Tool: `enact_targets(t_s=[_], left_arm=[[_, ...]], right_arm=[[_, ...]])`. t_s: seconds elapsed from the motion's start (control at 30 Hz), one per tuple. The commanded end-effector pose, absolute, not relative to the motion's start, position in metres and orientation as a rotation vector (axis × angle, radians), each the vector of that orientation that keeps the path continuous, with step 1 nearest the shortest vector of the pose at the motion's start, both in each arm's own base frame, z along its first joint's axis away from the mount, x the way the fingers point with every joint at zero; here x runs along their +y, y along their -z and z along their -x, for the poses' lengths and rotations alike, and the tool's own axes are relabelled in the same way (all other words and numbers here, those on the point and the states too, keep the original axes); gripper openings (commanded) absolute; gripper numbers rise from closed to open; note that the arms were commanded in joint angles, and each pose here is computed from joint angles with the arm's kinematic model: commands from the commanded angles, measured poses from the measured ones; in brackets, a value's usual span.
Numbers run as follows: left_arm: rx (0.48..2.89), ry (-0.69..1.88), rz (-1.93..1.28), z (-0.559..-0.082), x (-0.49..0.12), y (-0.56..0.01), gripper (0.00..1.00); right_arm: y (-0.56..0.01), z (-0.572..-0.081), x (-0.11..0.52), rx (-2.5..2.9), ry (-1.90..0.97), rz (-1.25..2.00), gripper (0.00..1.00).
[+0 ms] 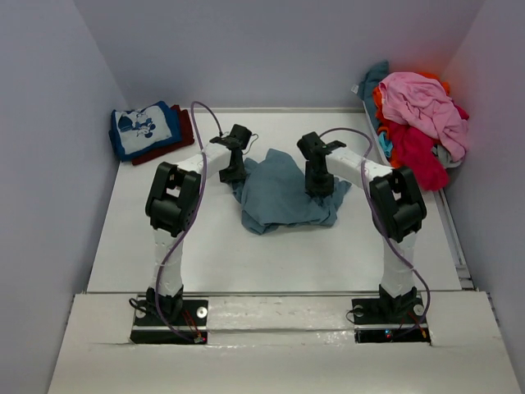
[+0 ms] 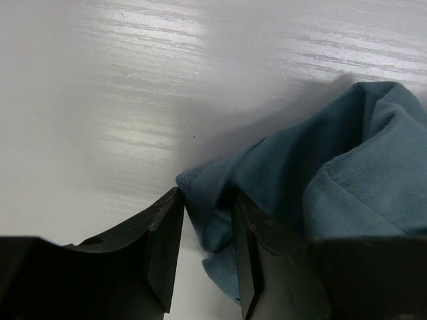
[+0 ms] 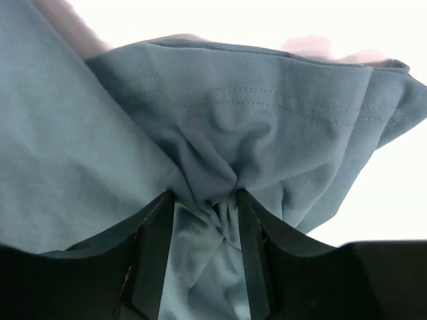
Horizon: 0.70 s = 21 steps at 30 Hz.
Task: Fold and stack the t-shirts
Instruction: Flatten out the tshirt
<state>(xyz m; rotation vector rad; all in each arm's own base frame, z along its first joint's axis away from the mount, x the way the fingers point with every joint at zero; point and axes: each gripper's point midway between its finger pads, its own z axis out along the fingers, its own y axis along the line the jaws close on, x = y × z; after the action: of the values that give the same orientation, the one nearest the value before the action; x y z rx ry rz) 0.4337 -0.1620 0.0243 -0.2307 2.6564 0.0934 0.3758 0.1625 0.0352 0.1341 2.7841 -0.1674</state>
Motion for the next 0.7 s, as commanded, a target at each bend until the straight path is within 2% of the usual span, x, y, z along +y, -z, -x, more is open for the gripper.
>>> enact_targets(t_s=[0.0,0.07,0.1,0.13,0.37,0.67], left_arm=[[2.635,-0.102,0.225,-0.435,-0.160,-0.043,0.32],[2.637,-0.110,0.229,-0.434,-0.159,-0.043,0.19],[2.635,-0.111,0.233,-0.434,-0.159,-0.044,0.09],[2.639,-0.116,0.233,-0.433,-0.158,-0.044,0.06],[2.610,-0.124,0.282,-0.432,-0.149,-0.055,0.06],[2.524,-0.149,0.421,-0.433,-0.101,-0.089,0.06]], right_arm=[[-0.053,-0.402,0.182,2.713,0.057,-0.122,0.34],[-0.050,-0.401,0.185,2.726,0.044,-0.114,0.22],[-0.049,-0.400,0.184,2.728,0.048,-0.112,0.10],[-0.049,-0.400,0.183,2.726,0.051,-0.115,0.07],[-0.060,-0.398,0.169,2.697,0.100,-0.134,0.07],[-0.100,-0.393,0.143,2.626,0.106,-0.225,0.07]])
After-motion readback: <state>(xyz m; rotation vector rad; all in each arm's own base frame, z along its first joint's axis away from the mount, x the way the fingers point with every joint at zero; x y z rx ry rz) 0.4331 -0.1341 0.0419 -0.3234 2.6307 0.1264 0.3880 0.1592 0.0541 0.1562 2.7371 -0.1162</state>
